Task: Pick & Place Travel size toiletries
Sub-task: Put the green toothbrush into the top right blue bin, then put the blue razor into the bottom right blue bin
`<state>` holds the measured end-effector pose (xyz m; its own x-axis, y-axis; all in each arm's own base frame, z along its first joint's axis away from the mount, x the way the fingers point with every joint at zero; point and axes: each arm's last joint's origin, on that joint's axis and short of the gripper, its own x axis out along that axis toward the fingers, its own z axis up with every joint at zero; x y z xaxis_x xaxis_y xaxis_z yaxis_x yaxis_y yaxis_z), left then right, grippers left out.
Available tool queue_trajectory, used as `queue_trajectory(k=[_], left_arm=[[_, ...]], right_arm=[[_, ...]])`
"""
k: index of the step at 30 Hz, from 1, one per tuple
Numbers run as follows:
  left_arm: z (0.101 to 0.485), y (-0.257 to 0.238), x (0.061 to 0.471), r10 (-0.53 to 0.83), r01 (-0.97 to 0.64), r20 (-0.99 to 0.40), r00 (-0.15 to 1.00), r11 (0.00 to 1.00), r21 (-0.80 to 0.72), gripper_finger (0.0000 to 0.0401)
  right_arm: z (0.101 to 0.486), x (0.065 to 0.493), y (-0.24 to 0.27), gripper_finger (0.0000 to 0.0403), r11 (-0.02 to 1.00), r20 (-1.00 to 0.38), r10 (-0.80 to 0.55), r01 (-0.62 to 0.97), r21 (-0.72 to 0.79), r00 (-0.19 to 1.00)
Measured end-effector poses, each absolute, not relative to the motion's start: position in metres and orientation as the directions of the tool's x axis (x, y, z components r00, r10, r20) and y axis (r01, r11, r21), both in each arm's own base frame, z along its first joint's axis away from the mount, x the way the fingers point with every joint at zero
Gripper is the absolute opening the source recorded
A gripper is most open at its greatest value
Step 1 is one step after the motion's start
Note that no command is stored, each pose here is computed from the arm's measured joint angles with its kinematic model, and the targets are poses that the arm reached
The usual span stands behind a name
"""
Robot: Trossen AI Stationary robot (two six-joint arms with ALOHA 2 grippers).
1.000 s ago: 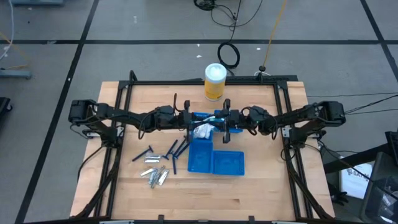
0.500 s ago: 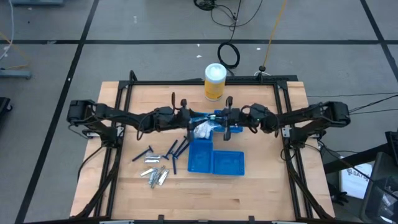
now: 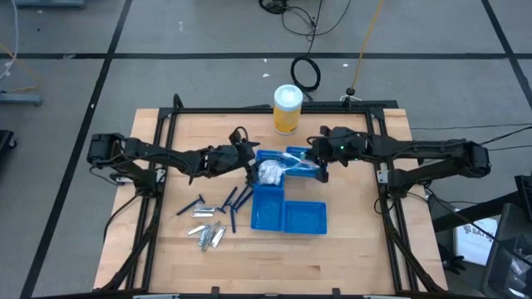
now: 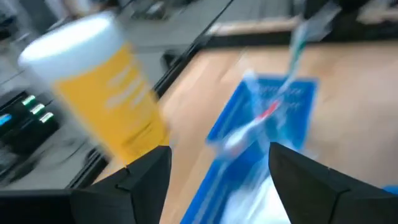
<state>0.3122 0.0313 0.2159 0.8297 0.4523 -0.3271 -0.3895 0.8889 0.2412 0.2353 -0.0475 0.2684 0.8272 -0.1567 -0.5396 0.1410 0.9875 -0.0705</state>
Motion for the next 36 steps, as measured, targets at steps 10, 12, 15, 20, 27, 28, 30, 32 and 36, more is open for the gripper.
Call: queue_trajectory(k=[10, 12, 15, 20, 27, 28, 30, 32, 36], left_arm=[[0.214, 0.036, 0.310, 0.534, -0.467, -0.332, 0.778, 0.844, 0.265, 0.0269], [0.213, 0.036, 0.309, 0.534, -0.463, -0.343, 0.773, 0.844, 0.270, 0.0269], [0.210, 0.036, 0.308, 0.531, -0.458, -0.369, 0.763, 0.847, 0.271, 0.0269], [0.210, 0.036, 0.308, 0.531, -0.462, -0.377, 0.759, 0.847, 0.263, 0.0269], [0.210, 0.036, 0.308, 0.531, -0.466, -0.374, 0.760, 0.847, 0.256, 0.0269], [0.210, 0.036, 0.308, 0.531, -0.468, -0.375, 0.760, 0.847, 0.252, 0.0269], [0.209, 0.036, 0.308, 0.531, -0.472, -0.377, 0.759, 0.847, 0.243, 0.0269], [0.209, 0.036, 0.308, 0.531, -0.472, -0.378, 0.759, 0.848, 0.243, 0.0269], [0.208, 0.035, 0.307, 0.530, -0.469, -0.387, 0.755, 0.848, 0.247, 0.0269]], right_arm=[[0.240, 0.235, -0.054, 0.0008, 0.976, -0.684, -0.186, 0.214, -0.045, 0.705], [0.233, 0.233, -0.054, 0.0008, 0.976, -0.707, -0.181, 0.215, -0.042, 0.683], [0.229, 0.232, -0.053, 0.0008, 0.976, -0.709, -0.180, 0.215, -0.042, 0.681], [0.227, 0.232, -0.053, 0.0023, 0.972, -0.708, -0.181, 0.233, -0.024, 0.683], [0.231, 0.235, -0.054, 0.0102, 0.972, -0.667, -0.189, 0.235, -0.022, 0.721], [0.232, 0.236, -0.054, 0.0114, 0.971, -0.656, -0.191, 0.236, -0.021, 0.730], [0.234, 0.238, -0.055, 0.0136, 0.970, -0.638, -0.195, 0.241, -0.016, 0.745], [0.236, 0.239, -0.055, 0.0156, 0.970, -0.618, -0.198, 0.241, -0.015, 0.760], [0.238, 0.241, -0.055, 0.0185, 0.971, -0.593, -0.203, 0.236, -0.022, 0.779]])
